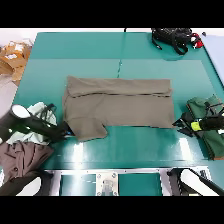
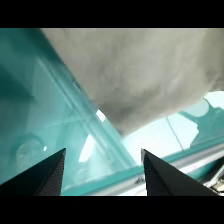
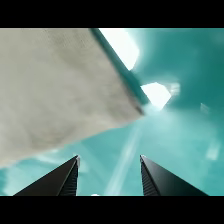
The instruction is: Fold the shirts.
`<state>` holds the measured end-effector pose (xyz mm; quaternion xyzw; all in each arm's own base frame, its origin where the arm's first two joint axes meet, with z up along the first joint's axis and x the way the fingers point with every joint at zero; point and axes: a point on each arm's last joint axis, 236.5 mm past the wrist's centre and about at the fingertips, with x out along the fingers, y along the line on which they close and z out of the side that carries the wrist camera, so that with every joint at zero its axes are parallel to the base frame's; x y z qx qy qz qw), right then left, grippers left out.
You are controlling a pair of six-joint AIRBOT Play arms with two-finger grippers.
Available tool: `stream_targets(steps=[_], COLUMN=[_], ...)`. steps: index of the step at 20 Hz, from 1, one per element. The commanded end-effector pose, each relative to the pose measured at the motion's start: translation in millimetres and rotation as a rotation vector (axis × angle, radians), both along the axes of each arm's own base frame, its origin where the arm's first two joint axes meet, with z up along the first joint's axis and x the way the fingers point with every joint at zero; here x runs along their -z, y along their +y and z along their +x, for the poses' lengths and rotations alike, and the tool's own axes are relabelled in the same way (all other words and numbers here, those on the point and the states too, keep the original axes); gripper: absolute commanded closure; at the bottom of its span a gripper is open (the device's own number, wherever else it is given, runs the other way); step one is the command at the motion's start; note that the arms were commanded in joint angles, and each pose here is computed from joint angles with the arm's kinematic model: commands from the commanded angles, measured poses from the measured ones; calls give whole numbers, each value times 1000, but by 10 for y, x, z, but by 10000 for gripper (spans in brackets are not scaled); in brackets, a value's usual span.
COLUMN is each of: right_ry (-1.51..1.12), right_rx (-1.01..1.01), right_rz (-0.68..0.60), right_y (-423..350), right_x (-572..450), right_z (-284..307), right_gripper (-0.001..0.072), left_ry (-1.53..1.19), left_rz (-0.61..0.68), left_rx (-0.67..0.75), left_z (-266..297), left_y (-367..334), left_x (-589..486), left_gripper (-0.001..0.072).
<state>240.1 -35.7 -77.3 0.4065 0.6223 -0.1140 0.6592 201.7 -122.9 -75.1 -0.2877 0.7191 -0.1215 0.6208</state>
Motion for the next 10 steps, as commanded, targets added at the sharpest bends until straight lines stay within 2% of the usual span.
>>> stream_targets(steps=[1,6,7,8,9,10], right_ry=[-85,-108,-110,-115,-123,-141], right_rx=[101,173,187,197,203,185], right_rz=[30,84,91,94,100,97], right_y=[158,276,296,312,328,326], right_x=[161,303,336,360,357,332], right_z=[146,406,451,496,538,574], right_gripper=[269,269,272,305,411,583], left_ry=[-81,-239,-268,-290,-306,-326], left_rz=[-10,34,41,40,31,16], left_rx=[-49,-121,-147,-151,-139,-96], left_z=[-39,328,420,490,541,569], left_y=[-329,-441,-418,-420,-446,-499], left_x=[251,269,256,213,143,40], left_gripper=[165,168,271,465,620,682])
